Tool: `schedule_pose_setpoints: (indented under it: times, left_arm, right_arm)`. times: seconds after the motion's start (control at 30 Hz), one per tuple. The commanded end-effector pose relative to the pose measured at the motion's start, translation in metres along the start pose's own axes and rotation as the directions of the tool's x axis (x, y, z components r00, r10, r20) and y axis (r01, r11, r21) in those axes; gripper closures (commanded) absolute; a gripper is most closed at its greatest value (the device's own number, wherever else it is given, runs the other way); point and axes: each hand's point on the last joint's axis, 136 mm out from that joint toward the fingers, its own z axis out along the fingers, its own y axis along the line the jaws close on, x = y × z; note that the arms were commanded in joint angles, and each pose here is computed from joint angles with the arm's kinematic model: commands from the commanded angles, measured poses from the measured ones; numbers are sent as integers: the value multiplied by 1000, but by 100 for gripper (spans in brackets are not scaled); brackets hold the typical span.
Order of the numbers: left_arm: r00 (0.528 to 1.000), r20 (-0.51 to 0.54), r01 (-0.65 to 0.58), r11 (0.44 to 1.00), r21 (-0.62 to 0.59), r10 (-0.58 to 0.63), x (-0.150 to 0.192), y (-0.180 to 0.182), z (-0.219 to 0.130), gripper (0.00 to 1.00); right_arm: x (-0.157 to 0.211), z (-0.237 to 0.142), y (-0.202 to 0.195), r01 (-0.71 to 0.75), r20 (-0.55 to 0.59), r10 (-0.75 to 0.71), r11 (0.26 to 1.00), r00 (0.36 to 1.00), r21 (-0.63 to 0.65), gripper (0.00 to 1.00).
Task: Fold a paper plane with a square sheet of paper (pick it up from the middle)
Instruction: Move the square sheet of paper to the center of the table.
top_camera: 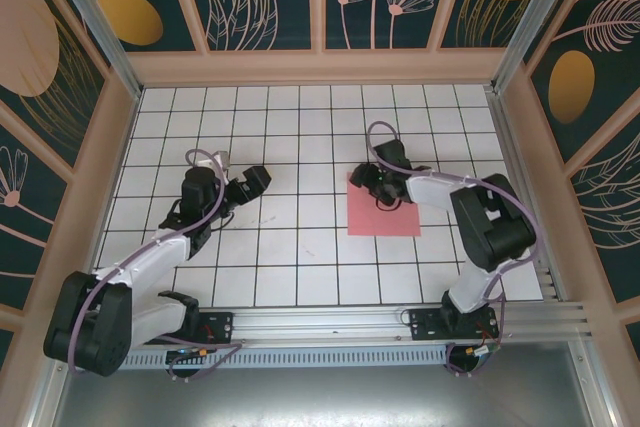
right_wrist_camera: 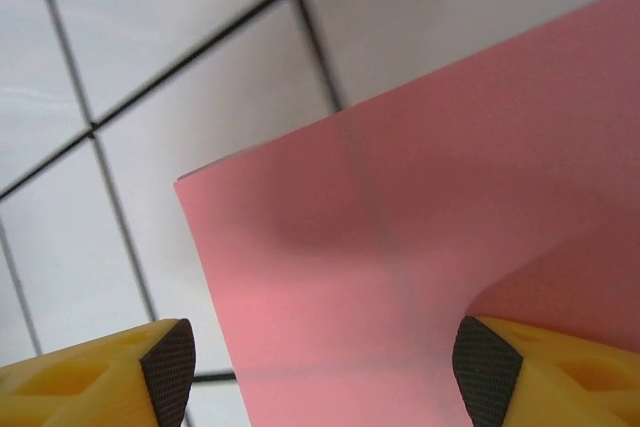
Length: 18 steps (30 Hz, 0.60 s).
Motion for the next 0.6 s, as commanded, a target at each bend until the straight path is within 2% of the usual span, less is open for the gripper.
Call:
schedule_pose_setpoints:
  times: [0.0,0.13,0.27,0.4,0.57]
  left_arm:
    - [1000,2,3,1000,-23,-3,4,7,-4,1]
    - [1000,22,-8,1000,-11,8,0,3,-6,1]
    - [999,24,-22,1000,5,21,-3,-3,-7,1]
    - [999,21,-35,999,31,34,-2,-9,-9,1]
    - [999,22,-42,998,46,41,-1,-11,-10,1]
  right_arm:
    - [47,33,-13,-53,-165,62,997,984,59,26]
    - [36,25,21,10,-149,-12,1000,989,-15,26]
    - [11,-9,37,85,-45,-85,996,995,-7,25]
    - [-2,-25,5,68,17,-70,994,997,85,25]
    - [14,-16,-16,32,-53,-29,998,998,58,25]
